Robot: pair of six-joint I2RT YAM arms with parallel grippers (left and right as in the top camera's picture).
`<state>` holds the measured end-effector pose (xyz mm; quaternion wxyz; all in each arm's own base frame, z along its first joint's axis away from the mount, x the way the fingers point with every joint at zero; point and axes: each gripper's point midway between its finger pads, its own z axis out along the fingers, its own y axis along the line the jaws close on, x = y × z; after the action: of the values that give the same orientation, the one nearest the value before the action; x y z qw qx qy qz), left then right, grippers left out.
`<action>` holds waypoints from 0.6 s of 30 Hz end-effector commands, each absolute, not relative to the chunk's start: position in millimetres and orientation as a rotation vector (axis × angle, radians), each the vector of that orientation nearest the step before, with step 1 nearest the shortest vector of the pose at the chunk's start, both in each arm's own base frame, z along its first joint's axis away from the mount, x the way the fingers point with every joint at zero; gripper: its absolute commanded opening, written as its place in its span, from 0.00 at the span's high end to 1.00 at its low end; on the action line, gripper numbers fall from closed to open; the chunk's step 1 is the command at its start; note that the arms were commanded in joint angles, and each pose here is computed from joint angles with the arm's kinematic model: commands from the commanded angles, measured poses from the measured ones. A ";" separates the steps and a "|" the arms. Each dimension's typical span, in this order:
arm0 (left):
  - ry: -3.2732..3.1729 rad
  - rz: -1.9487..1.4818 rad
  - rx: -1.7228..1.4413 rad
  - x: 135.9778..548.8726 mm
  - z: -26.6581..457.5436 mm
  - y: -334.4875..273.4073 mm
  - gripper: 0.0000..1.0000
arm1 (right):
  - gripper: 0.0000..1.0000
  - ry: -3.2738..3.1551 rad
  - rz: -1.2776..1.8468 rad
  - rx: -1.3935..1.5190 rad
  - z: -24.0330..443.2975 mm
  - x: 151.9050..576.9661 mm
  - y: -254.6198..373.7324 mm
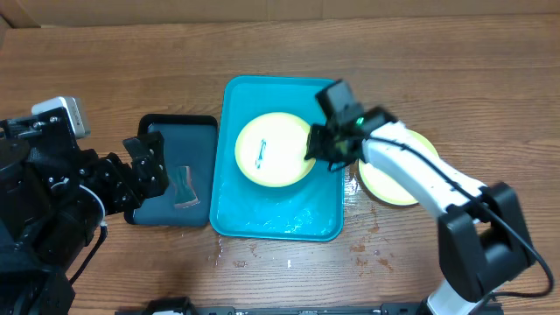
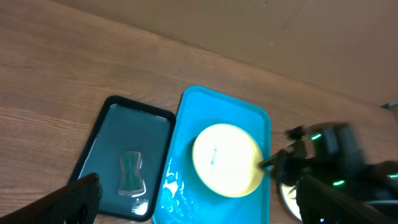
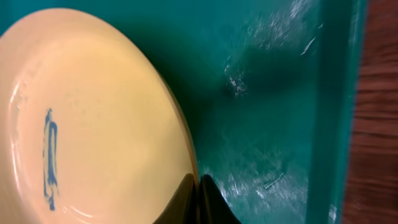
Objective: Clean dirty plates on tray and stack at the side
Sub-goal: 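Grasp the rim of the last yellow plate on the blue tray with right gripper, then grasp the sponge from the black tray with the left gripper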
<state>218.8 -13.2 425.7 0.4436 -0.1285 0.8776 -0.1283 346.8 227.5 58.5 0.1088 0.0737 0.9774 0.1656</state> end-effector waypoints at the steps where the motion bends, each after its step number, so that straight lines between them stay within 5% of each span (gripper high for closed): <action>1: 2.179 -0.344 -0.289 217.3 427.4 -18.0 0.00 | 0.96 2.869 0.517 0.265 44.4 339.4 232.2; 7: 2.363 -0.314 -0.283 217.9 382.6 -17.0 0.00 | 0.72 2.819 0.528 -0.027 80.1 340.3 236.4; 12: 2.583 -0.193 -0.383 223.2 322.2 -0.1 0.17 | 0.65 2.713 0.570 -0.093 141.3 336.8 231.2; 18: 2.812 -0.070 -0.594 239.1 231.9 16.4 0.24 | 0.58 2.613 0.623 -0.103 195.0 317.7 220.5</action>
<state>239.0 3.6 265.5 0.1800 -0.1696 0.9671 -0.0601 320.0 223.1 167.5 0.1967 -0.0260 0.9568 0.2125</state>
